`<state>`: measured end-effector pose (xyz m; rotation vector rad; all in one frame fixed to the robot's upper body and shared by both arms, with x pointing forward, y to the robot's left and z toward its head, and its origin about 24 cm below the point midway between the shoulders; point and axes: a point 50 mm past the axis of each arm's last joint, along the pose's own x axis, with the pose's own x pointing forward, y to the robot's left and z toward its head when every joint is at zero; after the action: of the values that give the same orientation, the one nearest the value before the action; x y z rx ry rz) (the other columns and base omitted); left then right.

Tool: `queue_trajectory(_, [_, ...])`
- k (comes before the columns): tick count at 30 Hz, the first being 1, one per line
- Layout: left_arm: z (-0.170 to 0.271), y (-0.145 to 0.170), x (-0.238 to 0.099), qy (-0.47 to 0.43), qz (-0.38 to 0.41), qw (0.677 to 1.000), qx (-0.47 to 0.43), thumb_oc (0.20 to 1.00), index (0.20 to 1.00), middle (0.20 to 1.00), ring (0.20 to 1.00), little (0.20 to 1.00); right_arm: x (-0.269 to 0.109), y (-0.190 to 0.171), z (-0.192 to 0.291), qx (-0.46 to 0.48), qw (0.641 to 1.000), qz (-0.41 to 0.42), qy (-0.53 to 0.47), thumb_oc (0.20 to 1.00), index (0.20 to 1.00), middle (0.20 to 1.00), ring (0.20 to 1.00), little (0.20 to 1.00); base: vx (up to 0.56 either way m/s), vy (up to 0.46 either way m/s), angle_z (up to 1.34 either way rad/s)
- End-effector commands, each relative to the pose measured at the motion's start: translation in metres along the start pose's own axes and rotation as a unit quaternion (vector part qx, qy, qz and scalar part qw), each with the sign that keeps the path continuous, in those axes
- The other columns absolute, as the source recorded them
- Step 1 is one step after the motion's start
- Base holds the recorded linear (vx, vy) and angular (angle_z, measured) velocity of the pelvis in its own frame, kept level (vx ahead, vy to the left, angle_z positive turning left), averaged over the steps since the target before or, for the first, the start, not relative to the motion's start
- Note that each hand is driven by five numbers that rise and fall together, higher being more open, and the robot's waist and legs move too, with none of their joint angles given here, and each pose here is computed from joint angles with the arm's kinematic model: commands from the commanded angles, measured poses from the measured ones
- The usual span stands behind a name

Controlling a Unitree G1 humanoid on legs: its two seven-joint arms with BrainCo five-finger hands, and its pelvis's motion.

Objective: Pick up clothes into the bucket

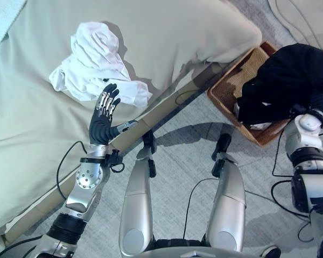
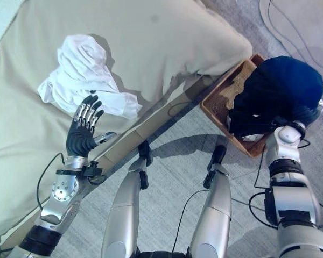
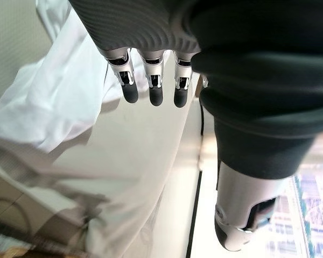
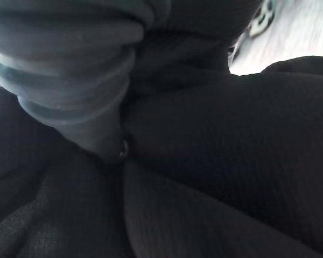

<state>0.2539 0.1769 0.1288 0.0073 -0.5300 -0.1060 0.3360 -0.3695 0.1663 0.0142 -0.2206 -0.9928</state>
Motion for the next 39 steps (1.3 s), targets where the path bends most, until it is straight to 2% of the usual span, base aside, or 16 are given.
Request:
queue_trajectory(1, [0.023,-0.009,0.002,-0.065,-0.010,0.997,-0.027,1.000,1.000,1.000,1.000,1.000,0.012,-0.005,0.032,-0.100,0.990,0.035,-0.091,0.200,0.200,0.200,0.200,0.200,-0.01,-0.008,-0.04])
queue_trajectory(2, [0.025,-0.008,0.003,-0.071,-0.009,0.997,-0.027,1.000,1.000,1.000,1.000,1.000,0.009,0.001,0.028,-0.161,0.979,0.070,-0.104,0.200,0.200,0.200,0.200,0.200,0.00,-0.008,-0.03])
queue_trajectory(5, [0.027,-0.008,0.005,-0.079,-0.003,0.997,-0.026,1.000,1.000,1.000,1.000,1.000,0.005,0.007,0.022,-0.184,0.974,0.083,-0.105,0.200,0.200,0.200,0.200,0.200,0.00,0.000,0.00])
queue_trajectory(15, [0.023,-0.003,0.002,-0.066,0.013,0.998,-0.017,1.000,1.000,1.000,1.000,1.000,0.014,-0.002,0.015,-0.224,0.972,0.035,-0.054,0.200,0.200,0.200,0.200,0.200,0.00,0.008,0.03])
queue_trajectory(16, [0.022,-0.003,0.002,-0.061,0.014,0.998,-0.016,1.000,1.000,1.000,1.000,1.000,0.015,-0.003,0.015,-0.226,0.972,0.032,-0.054,0.526,0.526,0.526,0.526,0.526,0.00,0.000,0.00])
queue_trajectory(18, [0.021,-0.002,0.002,-0.060,0.015,0.998,-0.012,1.000,1.000,1.000,1.000,1.000,0.016,-0.005,0.017,-0.231,0.971,0.024,-0.055,1.000,1.000,1.000,1.000,1.000,0.00,0.000,0.00])
queue_trajectory(31, [0.020,-0.002,0.010,-0.066,0.019,0.998,-0.011,1.000,1.000,1.000,1.000,1.000,0.015,-0.005,0.014,-0.213,0.976,0.013,-0.045,1.000,1.000,1.000,1.000,1.000,0.00,0.000,0.00])
queue_trajectory(36, [0.019,0.002,0.010,-0.071,0.027,0.997,0.012,1.000,1.000,1.000,1.000,1.000,-0.008,0.019,0.010,-0.232,0.961,0.078,-0.128,1.000,1.000,1.000,1.000,1.000,0.00,-0.039,0.05])
queue_trajectory(38, [0.014,0.006,0.008,-0.063,0.041,0.997,0.027,1.000,1.000,1.000,1.000,1.000,-0.029,0.031,0.009,-0.233,0.947,0.123,-0.182,1.000,1.000,1.000,1.000,1.000,0.08,-0.105,0.10])
queue_trajectory(39, [0.011,0.007,0.007,-0.057,0.043,0.997,0.034,1.000,1.000,1.000,1.000,1.000,-0.034,0.027,0.003,-0.232,0.947,0.125,-0.183,1.000,1.000,1.000,1.000,1.000,0.08,-0.135,0.10])
